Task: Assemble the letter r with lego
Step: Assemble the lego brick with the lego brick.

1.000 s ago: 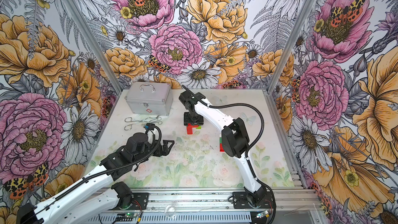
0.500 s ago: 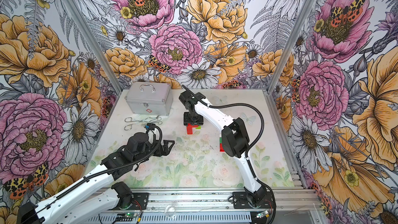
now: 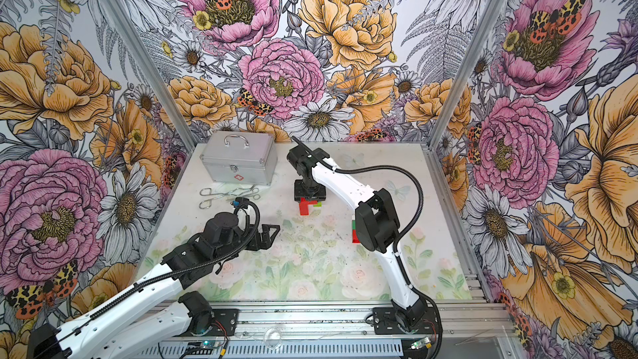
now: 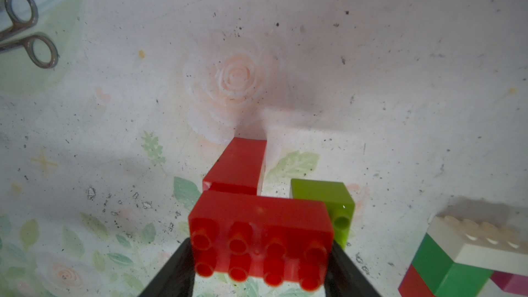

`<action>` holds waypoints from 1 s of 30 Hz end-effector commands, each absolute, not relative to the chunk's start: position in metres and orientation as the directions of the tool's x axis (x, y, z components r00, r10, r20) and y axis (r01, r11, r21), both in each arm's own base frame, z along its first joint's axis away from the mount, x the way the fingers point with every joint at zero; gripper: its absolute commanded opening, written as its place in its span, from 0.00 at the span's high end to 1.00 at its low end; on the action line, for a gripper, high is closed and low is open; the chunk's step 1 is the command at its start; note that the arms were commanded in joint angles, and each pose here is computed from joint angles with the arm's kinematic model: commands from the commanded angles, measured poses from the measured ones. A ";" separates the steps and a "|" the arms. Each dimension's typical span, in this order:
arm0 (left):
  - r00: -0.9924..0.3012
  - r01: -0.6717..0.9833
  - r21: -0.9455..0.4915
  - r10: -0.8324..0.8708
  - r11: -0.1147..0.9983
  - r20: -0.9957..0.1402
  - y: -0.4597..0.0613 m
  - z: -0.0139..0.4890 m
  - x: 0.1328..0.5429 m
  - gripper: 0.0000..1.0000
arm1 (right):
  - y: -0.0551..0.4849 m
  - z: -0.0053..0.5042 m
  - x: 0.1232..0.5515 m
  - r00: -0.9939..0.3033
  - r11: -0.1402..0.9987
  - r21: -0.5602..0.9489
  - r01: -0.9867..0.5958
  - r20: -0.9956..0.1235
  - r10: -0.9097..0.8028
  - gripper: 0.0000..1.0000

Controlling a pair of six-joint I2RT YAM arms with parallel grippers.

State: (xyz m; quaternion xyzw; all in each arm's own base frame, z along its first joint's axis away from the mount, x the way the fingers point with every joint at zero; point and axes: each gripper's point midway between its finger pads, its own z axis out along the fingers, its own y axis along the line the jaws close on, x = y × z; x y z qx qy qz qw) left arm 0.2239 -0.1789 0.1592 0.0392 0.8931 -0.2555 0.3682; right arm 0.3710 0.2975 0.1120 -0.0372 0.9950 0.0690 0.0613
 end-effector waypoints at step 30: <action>-0.700 0.279 -0.456 -0.146 0.845 -0.699 -0.183 0.174 0.228 0.01 | 0.296 0.089 0.367 -0.994 0.991 0.102 -0.086 -0.069 -0.079 0.69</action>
